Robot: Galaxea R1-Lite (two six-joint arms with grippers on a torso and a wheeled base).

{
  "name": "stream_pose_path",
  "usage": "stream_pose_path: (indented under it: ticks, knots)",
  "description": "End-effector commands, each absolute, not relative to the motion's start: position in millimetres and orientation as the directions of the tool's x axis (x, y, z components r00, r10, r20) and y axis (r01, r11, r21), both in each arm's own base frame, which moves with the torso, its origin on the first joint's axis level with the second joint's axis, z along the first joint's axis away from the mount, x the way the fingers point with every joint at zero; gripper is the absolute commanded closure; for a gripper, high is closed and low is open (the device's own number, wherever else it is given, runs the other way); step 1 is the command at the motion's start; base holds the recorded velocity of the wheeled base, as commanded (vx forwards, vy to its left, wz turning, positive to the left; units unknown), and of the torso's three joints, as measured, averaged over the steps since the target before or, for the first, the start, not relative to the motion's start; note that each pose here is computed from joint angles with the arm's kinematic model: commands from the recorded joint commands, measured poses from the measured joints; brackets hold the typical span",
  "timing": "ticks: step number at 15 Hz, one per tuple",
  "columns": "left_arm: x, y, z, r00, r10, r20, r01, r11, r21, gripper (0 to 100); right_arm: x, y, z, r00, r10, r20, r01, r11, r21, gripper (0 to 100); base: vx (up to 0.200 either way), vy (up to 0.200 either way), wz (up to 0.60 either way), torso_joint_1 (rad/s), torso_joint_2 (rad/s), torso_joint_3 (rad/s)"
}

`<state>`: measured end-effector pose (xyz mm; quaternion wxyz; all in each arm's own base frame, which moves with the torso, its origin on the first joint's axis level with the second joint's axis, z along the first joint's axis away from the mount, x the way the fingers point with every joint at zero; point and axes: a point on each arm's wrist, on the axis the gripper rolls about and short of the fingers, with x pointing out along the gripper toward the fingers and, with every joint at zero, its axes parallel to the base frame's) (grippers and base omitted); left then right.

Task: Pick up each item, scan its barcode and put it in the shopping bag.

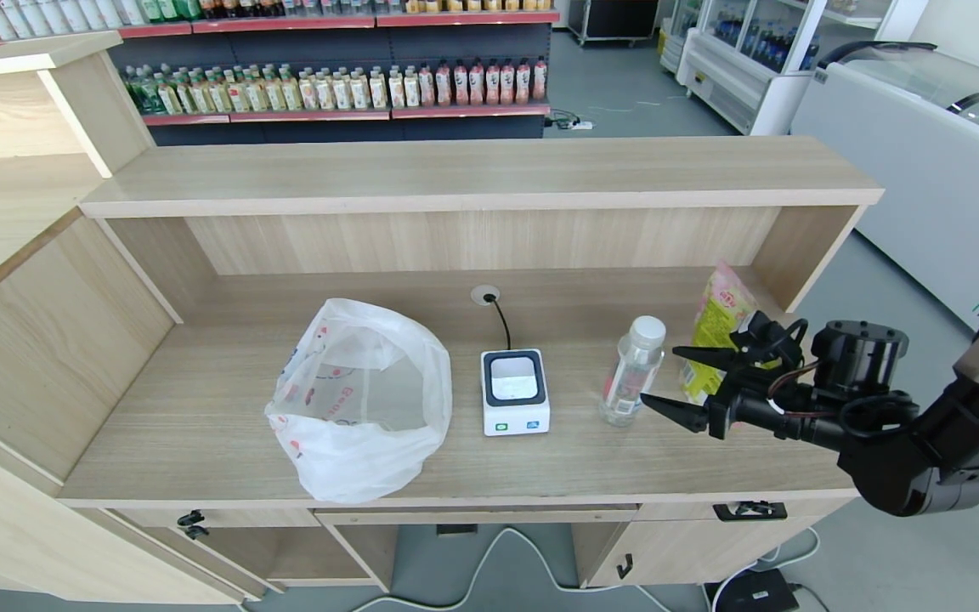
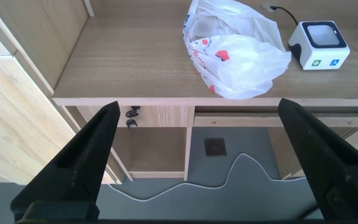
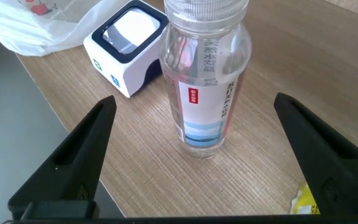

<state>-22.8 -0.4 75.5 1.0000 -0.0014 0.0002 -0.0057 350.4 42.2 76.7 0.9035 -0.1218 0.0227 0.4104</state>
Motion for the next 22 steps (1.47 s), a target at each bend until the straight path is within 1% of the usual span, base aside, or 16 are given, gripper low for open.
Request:
stream_pose_path:
  ticks: [1,6,7,18,22]
  knots:
    - [-22.8,-0.4,75.5,1.0,-0.011,0.0,0.011,1.0,-0.003,0,353.9,42.8,73.4,0.655,0.743,-0.138,-0.753,0.628,-0.196,0,0.0,0.0,0.0,0.0,0.0,0.0]
    - [-22.8,-0.4,75.5,1.0,-0.011,0.0,0.011,1.0,-0.003,0,361.1,43.8,71.9,0.634,0.763,-0.126,-0.771,0.609,-0.185,0,0.0,0.0,0.0,0.0,0.0,0.0]
    - [-22.8,-0.4,75.5,1.0,-0.012,0.0,0.012,1.0,-0.003,0,361.8,44.1,72.3,0.621,0.774,-0.122,-0.781,0.598,-0.183,100,0.0,0.0,0.0,0.0,0.0,0.0]
    - [-22.8,-0.4,75.5,1.0,-0.011,0.0,0.011,1.0,-0.003,0,361.2,41.5,74.5,0.62,0.776,-0.111,-0.78,0.596,-0.19,100,0.0,0.0,0.0,0.0,0.0,0.0]
    - [-22.8,-0.4,75.5,1.0,-0.012,0.0,0.012,1.0,-0.003,0,350.8,38.6,80.9,0.626,0.771,-0.113,-0.775,0.601,-0.195,100,0.0,0.0,0.0,0.0,0.0,0.0]
